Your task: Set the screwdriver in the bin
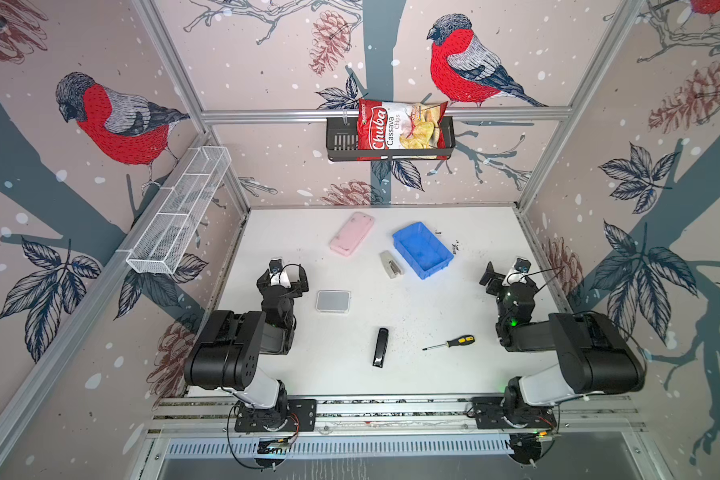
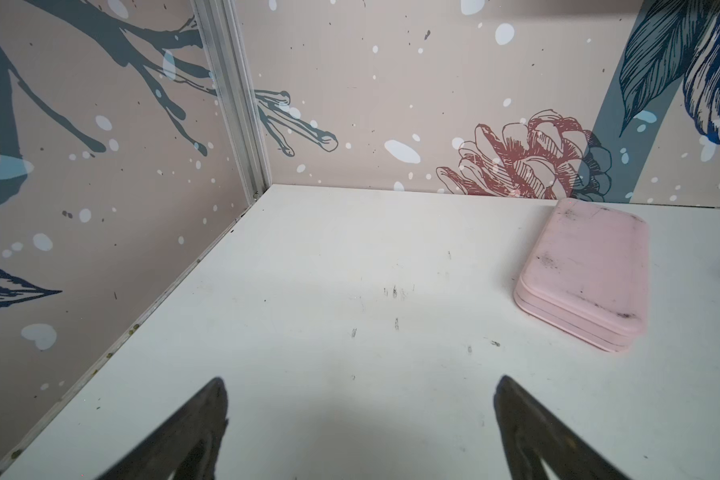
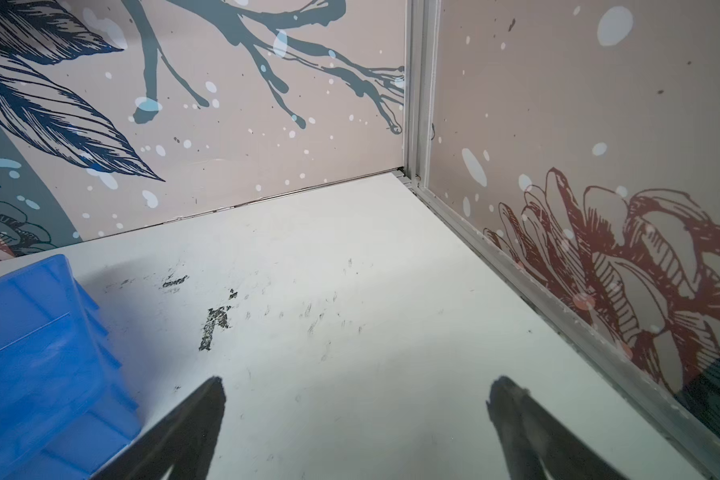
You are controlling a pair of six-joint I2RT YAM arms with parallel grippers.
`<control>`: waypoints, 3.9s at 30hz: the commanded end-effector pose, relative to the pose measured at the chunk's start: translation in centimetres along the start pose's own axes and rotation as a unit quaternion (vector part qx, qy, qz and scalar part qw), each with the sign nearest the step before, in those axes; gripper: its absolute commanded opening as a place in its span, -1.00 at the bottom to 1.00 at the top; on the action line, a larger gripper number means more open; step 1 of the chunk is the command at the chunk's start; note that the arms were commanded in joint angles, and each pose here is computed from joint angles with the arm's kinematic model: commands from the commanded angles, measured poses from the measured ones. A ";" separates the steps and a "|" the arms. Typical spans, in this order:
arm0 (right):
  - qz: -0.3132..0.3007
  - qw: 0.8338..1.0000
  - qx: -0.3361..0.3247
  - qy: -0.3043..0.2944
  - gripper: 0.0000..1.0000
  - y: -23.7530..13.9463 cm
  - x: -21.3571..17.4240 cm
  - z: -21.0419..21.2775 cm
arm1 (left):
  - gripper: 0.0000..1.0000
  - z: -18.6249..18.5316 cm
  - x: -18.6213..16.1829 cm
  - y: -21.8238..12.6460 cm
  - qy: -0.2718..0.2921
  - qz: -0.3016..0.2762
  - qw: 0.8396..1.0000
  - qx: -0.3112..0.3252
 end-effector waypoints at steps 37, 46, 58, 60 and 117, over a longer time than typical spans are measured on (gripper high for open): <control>-0.012 1.000 -0.004 0.009 1.00 0.0 0.7 0.0 | 0.96 -0.1 0.9 -0.3 0.002 -0.019 1.000 0.003; 0.003 1.000 -0.015 0.006 1.00 -0.1 2.1 0.3 | 0.96 -2.8 4.0 -1.6 0.069 -0.044 0.996 -0.043; 0.032 0.998 -0.018 0.045 0.99 -3.1 4.1 1.0 | 0.96 -8.4 8.4 -4.6 0.150 -0.100 0.960 -0.212; 0.044 0.997 -0.025 0.065 0.99 -3.4 4.6 1.4 | 0.96 -9.1 8.9 -5.1 0.159 -0.106 0.952 -0.241; 0.469 0.653 -0.346 0.483 0.87 -17.2 -8.5 4.4 | 0.96 -19.2 4.4 -16.5 0.330 -0.139 0.705 -0.612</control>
Point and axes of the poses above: each gripper's point midway between its finger pads, its own y axis out along the fingers, its own z axis along the line the jaws close on, x = y × z, the point moved 5 cm from there along -y, back along the fingers, and after that the axes turned 7 degrees about y, right-handed, at the moved point
